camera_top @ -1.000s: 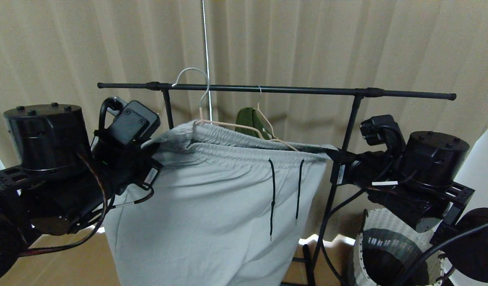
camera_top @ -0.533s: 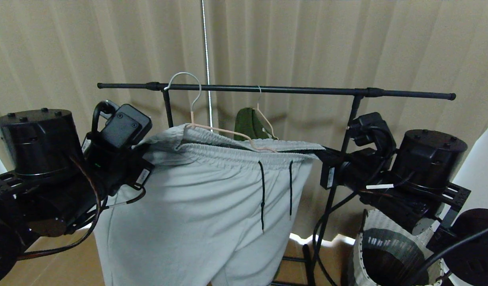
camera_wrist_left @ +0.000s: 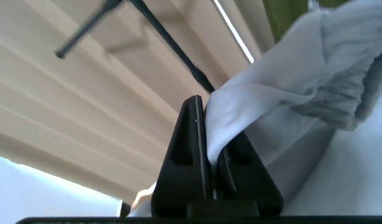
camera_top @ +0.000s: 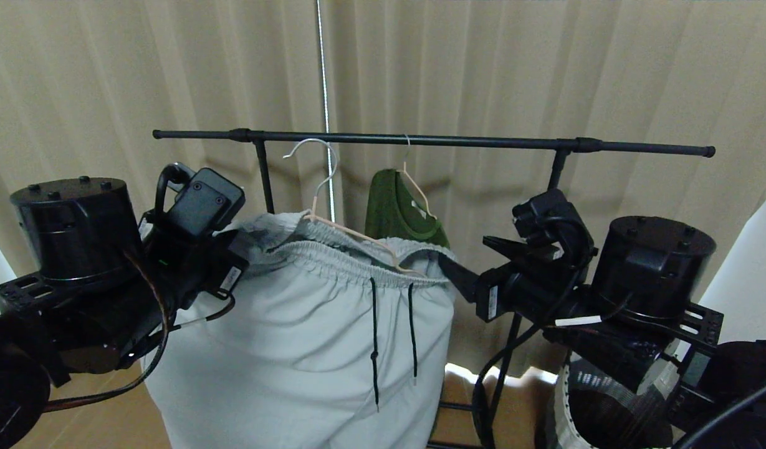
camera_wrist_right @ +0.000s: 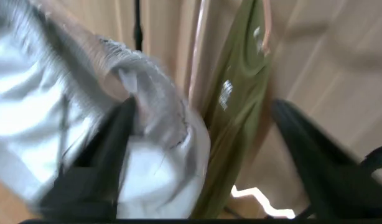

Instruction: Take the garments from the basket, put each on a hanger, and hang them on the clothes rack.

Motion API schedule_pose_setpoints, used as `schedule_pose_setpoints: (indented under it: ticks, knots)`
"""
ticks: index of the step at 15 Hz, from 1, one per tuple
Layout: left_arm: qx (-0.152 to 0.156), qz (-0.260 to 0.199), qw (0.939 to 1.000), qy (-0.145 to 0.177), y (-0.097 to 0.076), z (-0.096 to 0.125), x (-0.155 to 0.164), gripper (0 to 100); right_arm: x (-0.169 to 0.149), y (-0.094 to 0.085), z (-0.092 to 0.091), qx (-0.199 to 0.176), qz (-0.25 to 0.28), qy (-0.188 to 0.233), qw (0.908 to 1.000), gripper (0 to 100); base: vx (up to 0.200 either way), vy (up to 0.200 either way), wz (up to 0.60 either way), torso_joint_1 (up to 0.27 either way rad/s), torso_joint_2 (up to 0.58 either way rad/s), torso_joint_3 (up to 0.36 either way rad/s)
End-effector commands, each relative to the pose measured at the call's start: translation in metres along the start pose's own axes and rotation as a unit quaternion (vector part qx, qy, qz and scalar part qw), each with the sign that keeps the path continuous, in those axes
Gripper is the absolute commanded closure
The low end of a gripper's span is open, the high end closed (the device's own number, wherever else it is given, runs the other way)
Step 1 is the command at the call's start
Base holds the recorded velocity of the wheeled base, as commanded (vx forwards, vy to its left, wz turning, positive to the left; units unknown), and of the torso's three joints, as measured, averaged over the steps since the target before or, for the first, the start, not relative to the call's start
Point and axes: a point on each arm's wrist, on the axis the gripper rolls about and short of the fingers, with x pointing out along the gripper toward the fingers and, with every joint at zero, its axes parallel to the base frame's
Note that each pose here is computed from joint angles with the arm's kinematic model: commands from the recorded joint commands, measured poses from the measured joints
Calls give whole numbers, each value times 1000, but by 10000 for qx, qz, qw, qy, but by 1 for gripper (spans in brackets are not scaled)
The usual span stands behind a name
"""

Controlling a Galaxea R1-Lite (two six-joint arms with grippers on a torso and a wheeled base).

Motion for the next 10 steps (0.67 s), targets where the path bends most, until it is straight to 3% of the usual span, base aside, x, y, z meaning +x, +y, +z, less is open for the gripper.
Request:
schedule_pose_setpoints:
  ticks: [1, 3, 6, 10]
  knots:
    - [-44, -4, 10000, -30, -2, 0, 2, 100, -4, 6, -7, -38, 125, 118, 9998, 0, 0, 0, 0, 0, 0, 0]
    - [-598, 77, 9979, -252, -7, 9, 1, 100, -4, 12, -13, -173, 217, 219, 9994, 0, 0, 0, 0, 0, 0, 0]
    - [-726, 289, 9968, -150, -7, 8, -2, 100, -5, 12, -9, -229, 379, 133, 9989, 0, 0, 0, 0, 0, 0, 0]
    - [-1031, 275, 9939, -268, -8, 13, -2, 100, -3, 12, -1, -185, 617, -347, 9973, 0, 0, 0, 0, 0, 0, 0]
